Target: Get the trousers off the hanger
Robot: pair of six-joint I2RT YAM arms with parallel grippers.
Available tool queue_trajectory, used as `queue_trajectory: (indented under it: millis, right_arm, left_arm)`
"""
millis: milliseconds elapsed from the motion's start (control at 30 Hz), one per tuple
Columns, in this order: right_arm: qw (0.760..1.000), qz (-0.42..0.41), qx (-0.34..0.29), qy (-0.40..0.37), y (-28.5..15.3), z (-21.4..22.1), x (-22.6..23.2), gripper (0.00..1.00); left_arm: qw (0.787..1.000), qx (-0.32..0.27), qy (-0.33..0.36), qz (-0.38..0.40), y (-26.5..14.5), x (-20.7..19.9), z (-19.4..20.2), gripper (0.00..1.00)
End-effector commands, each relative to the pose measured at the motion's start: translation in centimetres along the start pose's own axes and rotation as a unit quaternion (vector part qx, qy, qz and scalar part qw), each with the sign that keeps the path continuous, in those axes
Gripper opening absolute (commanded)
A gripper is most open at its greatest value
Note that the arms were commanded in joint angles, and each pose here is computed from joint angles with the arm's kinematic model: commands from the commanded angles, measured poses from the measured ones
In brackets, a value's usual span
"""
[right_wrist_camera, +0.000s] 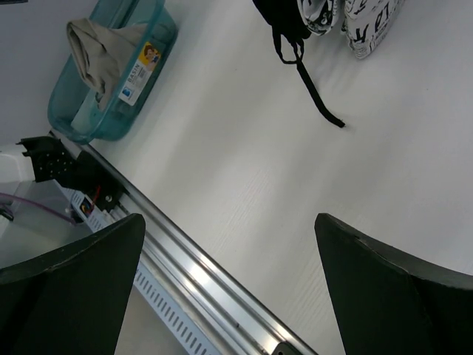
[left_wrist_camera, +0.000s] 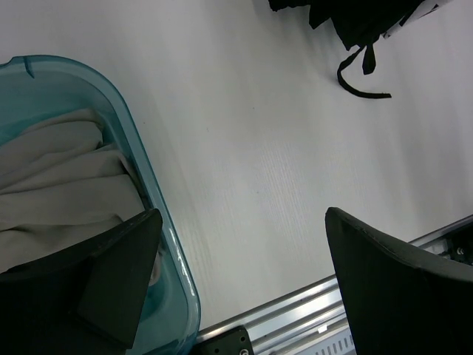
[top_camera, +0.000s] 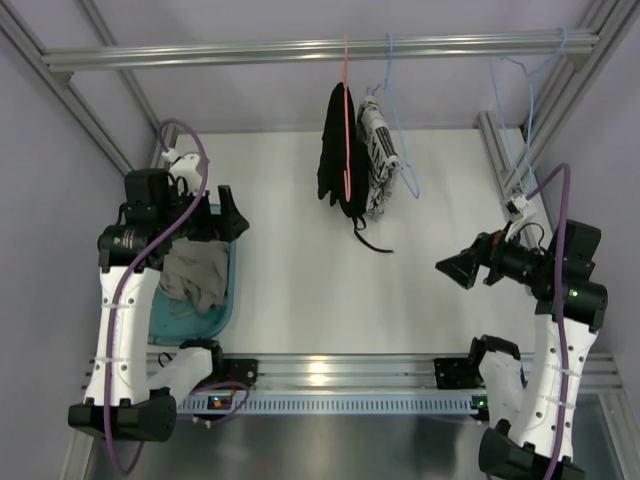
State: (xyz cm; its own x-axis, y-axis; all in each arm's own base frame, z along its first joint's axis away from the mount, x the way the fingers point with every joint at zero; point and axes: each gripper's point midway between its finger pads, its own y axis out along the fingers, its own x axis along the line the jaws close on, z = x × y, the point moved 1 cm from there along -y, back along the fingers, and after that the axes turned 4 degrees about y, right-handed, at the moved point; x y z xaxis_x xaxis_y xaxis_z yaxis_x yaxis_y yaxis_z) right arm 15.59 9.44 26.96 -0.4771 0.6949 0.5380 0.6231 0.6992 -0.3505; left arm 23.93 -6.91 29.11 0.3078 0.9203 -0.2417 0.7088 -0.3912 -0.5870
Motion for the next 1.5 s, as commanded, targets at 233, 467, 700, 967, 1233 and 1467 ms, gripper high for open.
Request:
queue_trajectory:
  millis: [233, 467, 700, 967, 1233, 1467]
  right_arm:
    - [0.999, -0.008, -0.031, -0.028, -0.3, -3.1, 1.0, 0.99]
    - [0.999, 0.007, -0.041, -0.023, -0.2, -4.6, 0.4, 0.99]
    - [0.998, 0.022, -0.057, -0.029, -0.3, -7.4, 0.0, 0.99]
    - [0.996, 0.039, -0.071, -0.046, -0.5, -11.0, -0.5, 0.99]
    - [0.995, 0.029, -0.086, -0.033, -1.1, -12.5, 1.1, 0.99]
    - [0.995, 0.038, -0.082, -0.034, -1.6, -12.1, 1.5, 0.99]
  left_arm:
    - [0.994, -0.088, 0.010, 0.063, -2.2, -3.0, -6.3, 0.98]
    - [0.975, -0.157, 0.018, 0.153, -2.9, -6.0, -11.0, 0.95]
    - [0.946, -0.210, -0.047, 0.244, -2.2, -8.1, -15.6, 0.89]
    - [0.892, -0.311, -0.020, 0.326, 1.4, -14.1, -17.6, 0.80]
    - [0.887, -0.298, -0.056, 0.348, 6.8, -18.1, -17.5, 0.80]
    - [0.870, -0.262, -0.077, 0.410, 9.7, -21.1, -17.5, 0.71]
